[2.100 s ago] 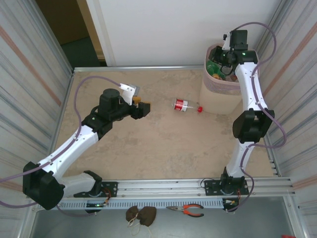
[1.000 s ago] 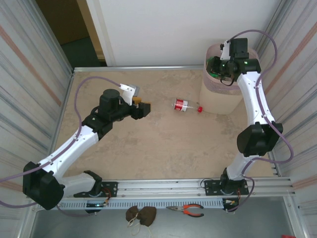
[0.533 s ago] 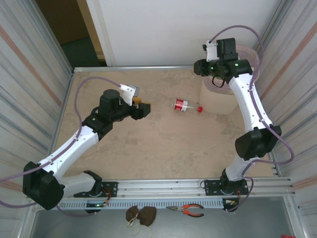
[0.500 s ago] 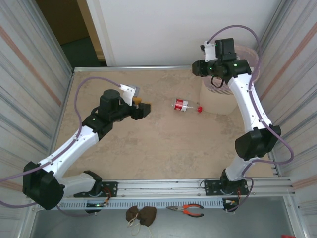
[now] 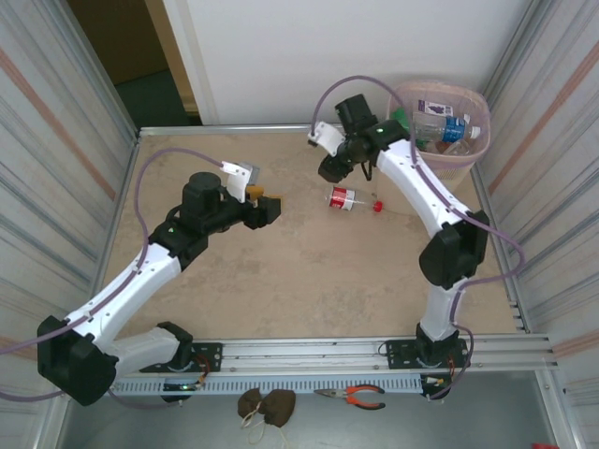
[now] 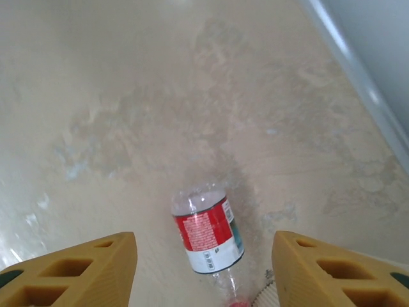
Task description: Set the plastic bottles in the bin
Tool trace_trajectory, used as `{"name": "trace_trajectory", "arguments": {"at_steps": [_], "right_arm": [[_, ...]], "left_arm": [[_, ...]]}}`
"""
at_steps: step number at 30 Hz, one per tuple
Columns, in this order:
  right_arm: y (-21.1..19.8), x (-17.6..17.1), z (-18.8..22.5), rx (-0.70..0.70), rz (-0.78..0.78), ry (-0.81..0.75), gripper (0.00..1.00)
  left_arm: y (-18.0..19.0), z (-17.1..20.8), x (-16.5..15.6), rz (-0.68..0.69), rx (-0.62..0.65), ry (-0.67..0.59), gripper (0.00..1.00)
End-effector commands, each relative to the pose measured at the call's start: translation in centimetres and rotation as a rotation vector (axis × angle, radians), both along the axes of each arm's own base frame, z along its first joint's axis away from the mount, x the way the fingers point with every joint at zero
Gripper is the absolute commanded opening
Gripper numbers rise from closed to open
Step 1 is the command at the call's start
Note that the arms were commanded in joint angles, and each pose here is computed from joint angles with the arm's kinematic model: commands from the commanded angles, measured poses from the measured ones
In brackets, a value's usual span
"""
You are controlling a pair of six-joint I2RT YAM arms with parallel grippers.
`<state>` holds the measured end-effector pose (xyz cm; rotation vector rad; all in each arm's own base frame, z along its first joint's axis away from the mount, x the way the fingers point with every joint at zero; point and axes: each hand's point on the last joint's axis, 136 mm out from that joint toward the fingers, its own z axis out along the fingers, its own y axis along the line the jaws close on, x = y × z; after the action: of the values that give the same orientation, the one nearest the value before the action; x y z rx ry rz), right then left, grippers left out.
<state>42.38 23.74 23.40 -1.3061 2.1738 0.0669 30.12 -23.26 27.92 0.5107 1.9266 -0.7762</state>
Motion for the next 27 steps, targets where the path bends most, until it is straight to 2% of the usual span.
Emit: {"name": "trace_trajectory", "arguments": {"at_steps": [1,5,12,19,27], "right_arm": [[-1.2,-0.2,-2.7,-0.193,0.093,0.032,0.61],[-1.3,0.8,-6.0,-0.284,0.106,0.083,0.69],[-0.9,1.8,-10.9,-0.362,0.143,0.150,0.87],[-1.6,2.1,-15.5,-0.446,0.179,0.222,0.89],[-1.2,1.7,-18.7,-0.430,0.202,0.294,0.87]], "left_arm": [[0.8,0.4,-0.3,0.021,0.002,-0.009,0.69],[1.0,0.4,-0.6,0.029,0.005,-0.010,0.69],[1.2,0.4,-0.7,0.032,0.010,-0.010,0.69],[1.2,0.2,-0.6,0.032,0.013,-0.002,0.69],[1.0,0.6,-0.4,0.026,0.010,-0.003,0.69]]}}
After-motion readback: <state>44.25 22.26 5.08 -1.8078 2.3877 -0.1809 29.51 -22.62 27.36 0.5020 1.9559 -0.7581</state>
